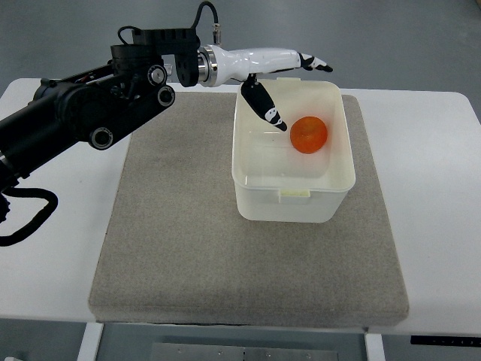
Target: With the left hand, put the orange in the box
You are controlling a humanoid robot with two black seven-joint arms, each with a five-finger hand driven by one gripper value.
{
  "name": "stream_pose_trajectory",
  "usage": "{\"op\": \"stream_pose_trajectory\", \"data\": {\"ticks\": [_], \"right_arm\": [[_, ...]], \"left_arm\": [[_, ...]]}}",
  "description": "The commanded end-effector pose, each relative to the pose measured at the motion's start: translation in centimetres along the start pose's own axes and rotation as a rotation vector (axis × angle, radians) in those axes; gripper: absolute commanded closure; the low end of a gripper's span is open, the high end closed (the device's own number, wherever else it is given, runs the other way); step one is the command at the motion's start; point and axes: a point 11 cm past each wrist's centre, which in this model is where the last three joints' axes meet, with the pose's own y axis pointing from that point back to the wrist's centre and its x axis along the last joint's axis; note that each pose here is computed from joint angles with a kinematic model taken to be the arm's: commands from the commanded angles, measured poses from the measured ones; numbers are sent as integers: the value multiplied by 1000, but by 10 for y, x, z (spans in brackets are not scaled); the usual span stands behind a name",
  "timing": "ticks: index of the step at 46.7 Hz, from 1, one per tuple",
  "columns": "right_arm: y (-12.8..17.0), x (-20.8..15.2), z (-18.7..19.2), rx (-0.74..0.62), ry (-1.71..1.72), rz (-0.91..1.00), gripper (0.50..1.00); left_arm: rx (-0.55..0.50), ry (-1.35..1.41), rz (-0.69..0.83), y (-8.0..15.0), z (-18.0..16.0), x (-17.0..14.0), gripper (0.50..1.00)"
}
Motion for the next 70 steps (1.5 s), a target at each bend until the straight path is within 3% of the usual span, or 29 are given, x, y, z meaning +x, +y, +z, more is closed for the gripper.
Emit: {"op": "stream_pose_trajectory", "data": {"ticks": [1,16,29,43,51,61,70], "right_arm": [[0,0,0,0,0,0,574],[0,0,0,0,0,0,574],[0,0,0,0,0,0,574],[0,0,0,0,0,1,574],[0,0,0,0,0,0,574],[0,0,0,0,0,0,574],[0,0,0,0,0,1,574]], "left_arm": [[-22,147,66,16,-8,18,508],[-120,685,274,71,-45,53,508],[-51,880,366,102,-101,32,508],[-87,1153,445,147,-151,16,508],[8,1202,496,175,-189,0,508],[86,1347,558,196,-215,-19,508],[87,1428,540,185,-218,-43,506]]}}
